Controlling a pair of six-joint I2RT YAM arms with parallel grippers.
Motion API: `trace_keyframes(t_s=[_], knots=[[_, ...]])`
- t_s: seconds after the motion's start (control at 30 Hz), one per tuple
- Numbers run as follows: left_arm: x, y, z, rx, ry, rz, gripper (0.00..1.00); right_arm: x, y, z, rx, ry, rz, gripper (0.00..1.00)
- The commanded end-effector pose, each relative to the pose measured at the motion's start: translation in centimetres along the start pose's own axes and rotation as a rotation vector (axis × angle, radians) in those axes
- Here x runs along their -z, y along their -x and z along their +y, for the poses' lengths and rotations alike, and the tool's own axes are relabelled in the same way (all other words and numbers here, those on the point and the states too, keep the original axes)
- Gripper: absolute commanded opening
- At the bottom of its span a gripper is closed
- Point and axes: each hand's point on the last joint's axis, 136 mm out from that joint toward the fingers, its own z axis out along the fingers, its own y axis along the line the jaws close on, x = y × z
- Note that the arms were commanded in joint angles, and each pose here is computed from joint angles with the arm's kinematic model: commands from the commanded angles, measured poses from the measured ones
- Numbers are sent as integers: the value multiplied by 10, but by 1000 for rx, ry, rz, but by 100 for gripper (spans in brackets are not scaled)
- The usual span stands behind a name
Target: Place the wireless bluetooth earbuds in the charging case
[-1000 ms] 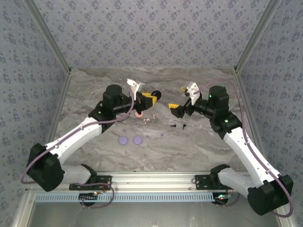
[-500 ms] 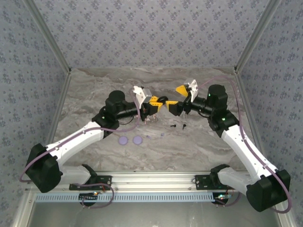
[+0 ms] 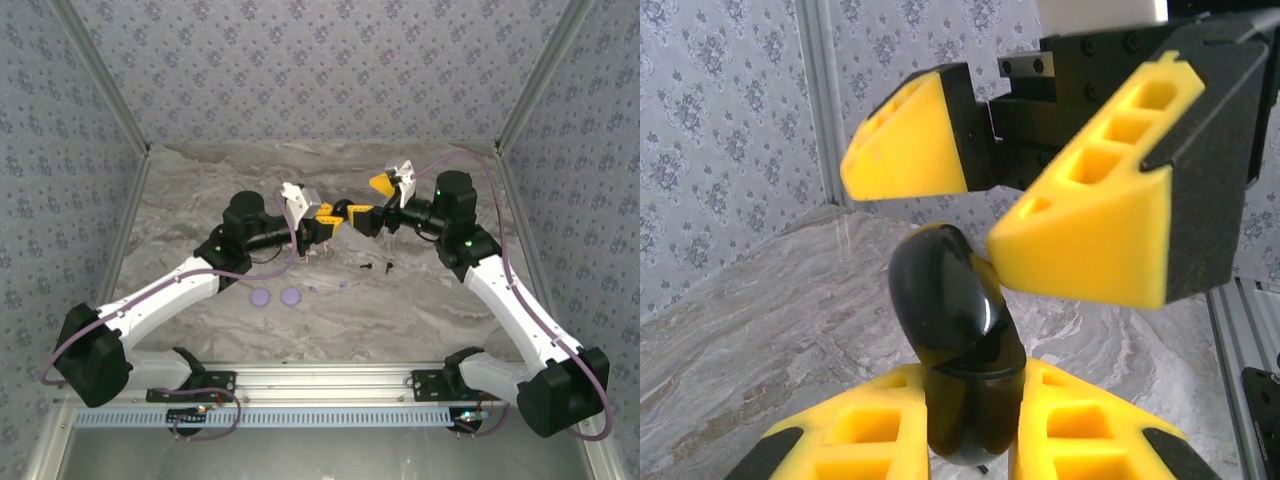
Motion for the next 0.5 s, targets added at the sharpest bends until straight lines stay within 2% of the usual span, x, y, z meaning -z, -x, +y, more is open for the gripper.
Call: trace_keyframes(t_s=[0.0,0.3,0.47], knots=[[-3,16,-13,-59,-59,-39,0,-1,15,-8,6,-33,-26,97],[-3,6,-9,-112,-17,-36,0,2,17,-9,-17,-27,-17,97],[2,-1,-1,-131,45,-42,0,22,23,-7,-59,-50,-27,98]])
